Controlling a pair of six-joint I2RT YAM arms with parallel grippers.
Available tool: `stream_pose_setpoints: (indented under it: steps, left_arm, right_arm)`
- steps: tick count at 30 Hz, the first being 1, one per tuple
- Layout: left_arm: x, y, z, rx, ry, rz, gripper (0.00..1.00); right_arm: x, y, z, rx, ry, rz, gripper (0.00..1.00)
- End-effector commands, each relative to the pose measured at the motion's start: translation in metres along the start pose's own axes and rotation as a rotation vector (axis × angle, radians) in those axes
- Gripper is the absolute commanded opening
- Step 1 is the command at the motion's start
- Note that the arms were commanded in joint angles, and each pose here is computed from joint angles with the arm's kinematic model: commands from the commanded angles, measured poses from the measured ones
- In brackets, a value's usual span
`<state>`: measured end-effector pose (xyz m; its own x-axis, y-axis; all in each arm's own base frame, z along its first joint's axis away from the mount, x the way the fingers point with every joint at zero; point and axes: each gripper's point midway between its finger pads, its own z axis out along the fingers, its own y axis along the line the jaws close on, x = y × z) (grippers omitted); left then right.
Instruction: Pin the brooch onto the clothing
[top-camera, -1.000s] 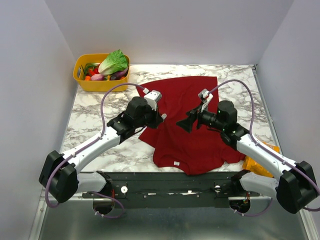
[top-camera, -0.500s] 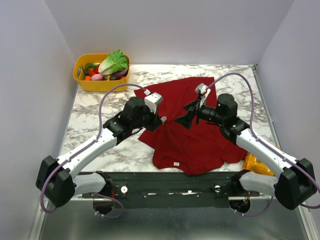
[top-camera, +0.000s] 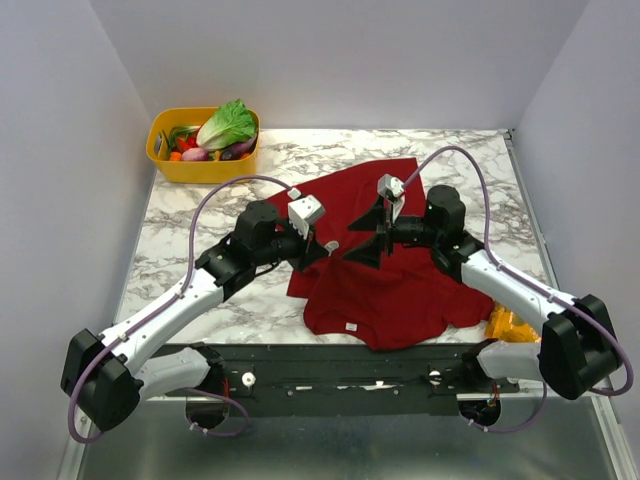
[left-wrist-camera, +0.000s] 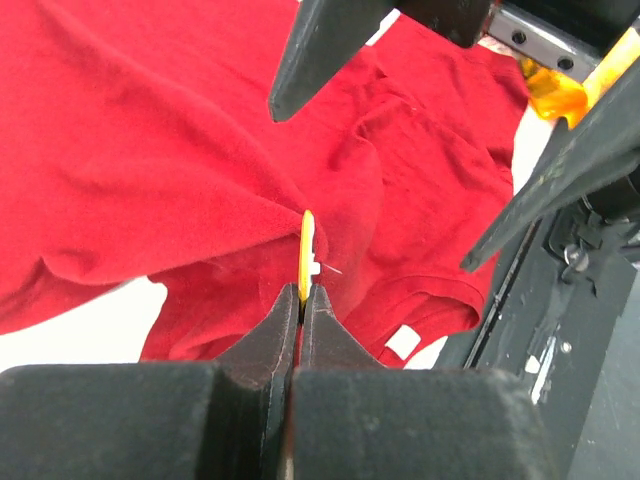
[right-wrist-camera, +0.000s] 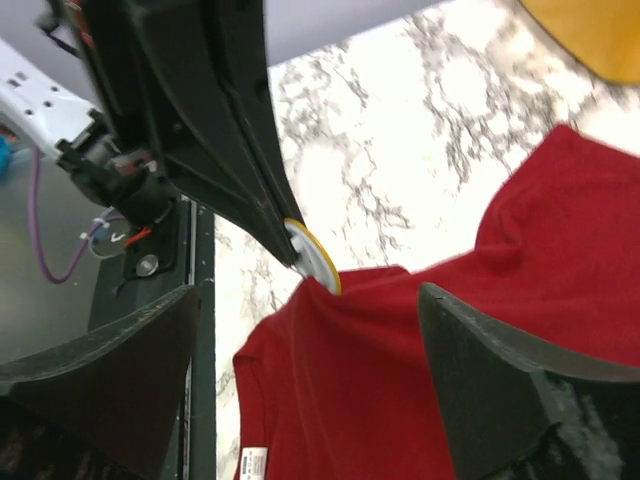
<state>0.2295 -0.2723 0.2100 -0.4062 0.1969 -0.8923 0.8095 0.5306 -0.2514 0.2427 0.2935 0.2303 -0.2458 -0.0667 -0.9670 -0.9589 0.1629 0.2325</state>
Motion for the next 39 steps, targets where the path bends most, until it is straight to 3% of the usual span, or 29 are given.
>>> stream_pose_setpoints:
  steps: [1, 3, 16, 21, 29, 35, 36, 39]
  left_arm:
    - [-0.014, -0.014, -0.006, 0.08, -0.07, 0.057, 0.0]
    - [-0.015, -0.015, -0.006, 0.083, -0.071, 0.059, 0.0]
    - [-0.014, -0.018, -0.009, 0.109, -0.102, 0.074, 0.0]
    - [-0.018, -0.02, -0.01, 0.116, -0.113, 0.078, 0.0]
    - [-0.018, -0.02, -0.01, 0.12, -0.107, 0.078, 0.0]
    - [-0.017, -0.019, -0.007, 0.123, -0.095, 0.06, 0.0]
    - [-0.017, -0.02, -0.007, 0.126, -0.092, 0.059, 0.0]
    - [-0.014, -0.02, -0.004, 0.134, -0.079, 0.052, 0.0]
  right_arm:
    - [-0.01, 0.022, 0.003, -0.149, -0.066, -0.075, 0.91]
    - [-0.008, 0.028, 0.003, -0.192, -0.072, -0.052, 0.76]
    - [0.007, 0.039, 0.007, -0.353, -0.065, -0.015, 0.8]
    - [0.01, 0.039, 0.009, -0.381, -0.061, 0.022, 0.7]
    - [0.016, 0.031, 0.015, -0.379, -0.045, 0.051, 0.68]
    - [0.016, 0.027, 0.019, -0.373, -0.042, 0.077, 0.54]
    - [0.014, 0.025, 0.02, -0.366, -0.042, 0.085, 0.48]
    - [0.015, 0.021, 0.023, -0.361, -0.037, 0.106, 0.47]
